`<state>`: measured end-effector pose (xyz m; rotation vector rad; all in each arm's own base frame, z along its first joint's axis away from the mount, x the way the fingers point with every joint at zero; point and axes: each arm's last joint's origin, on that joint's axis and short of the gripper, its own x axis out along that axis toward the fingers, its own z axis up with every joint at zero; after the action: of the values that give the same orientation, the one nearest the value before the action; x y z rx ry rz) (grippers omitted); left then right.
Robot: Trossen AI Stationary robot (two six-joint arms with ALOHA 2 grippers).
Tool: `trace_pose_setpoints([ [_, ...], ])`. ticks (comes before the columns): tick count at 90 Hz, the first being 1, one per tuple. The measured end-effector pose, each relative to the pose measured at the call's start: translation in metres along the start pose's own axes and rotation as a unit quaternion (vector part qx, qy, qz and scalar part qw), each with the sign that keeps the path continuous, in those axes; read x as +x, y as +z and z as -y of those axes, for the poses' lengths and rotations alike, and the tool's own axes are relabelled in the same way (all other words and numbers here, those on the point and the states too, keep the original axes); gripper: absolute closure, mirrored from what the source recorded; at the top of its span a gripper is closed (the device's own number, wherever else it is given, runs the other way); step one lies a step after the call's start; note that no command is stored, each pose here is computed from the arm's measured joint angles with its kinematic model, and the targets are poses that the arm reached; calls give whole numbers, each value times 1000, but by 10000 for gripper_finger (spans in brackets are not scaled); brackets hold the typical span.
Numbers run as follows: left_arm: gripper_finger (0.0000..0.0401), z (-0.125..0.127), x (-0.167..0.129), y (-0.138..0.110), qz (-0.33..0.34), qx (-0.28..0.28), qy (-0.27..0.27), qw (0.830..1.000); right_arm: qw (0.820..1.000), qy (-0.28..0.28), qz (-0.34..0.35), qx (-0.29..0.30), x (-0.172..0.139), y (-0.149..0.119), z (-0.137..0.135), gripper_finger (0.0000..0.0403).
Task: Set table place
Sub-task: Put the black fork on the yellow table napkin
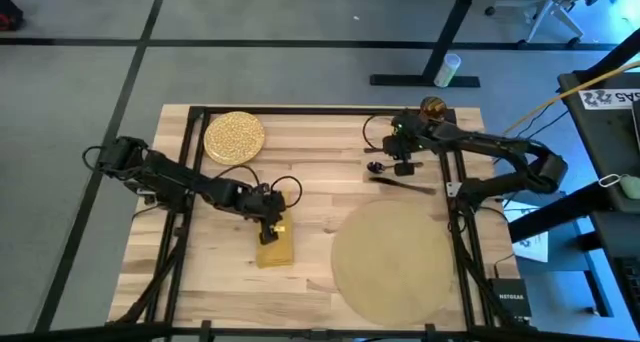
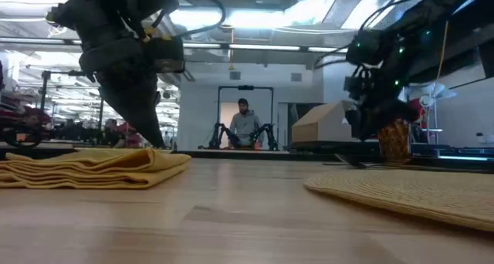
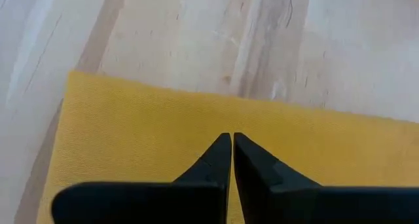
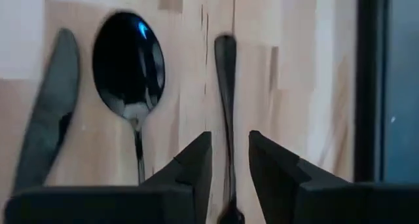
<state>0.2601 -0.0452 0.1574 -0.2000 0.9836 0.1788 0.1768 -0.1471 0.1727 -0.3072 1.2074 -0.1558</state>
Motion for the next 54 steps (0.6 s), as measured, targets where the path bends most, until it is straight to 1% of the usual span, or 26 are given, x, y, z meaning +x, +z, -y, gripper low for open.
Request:
trace_pose_setpoints([
  [29, 401, 0, 0, 0, 0, 0, 0, 1000, 998, 24, -53, 16, 23, -19, 11, 317],
  [47, 401, 0, 0, 0, 0, 0, 0, 1000, 997, 10, -70, 22, 33, -23, 16, 317],
  [54, 401, 0, 0, 0, 0, 0, 0, 1000, 997, 15, -78, 21, 37, -24, 15, 317],
])
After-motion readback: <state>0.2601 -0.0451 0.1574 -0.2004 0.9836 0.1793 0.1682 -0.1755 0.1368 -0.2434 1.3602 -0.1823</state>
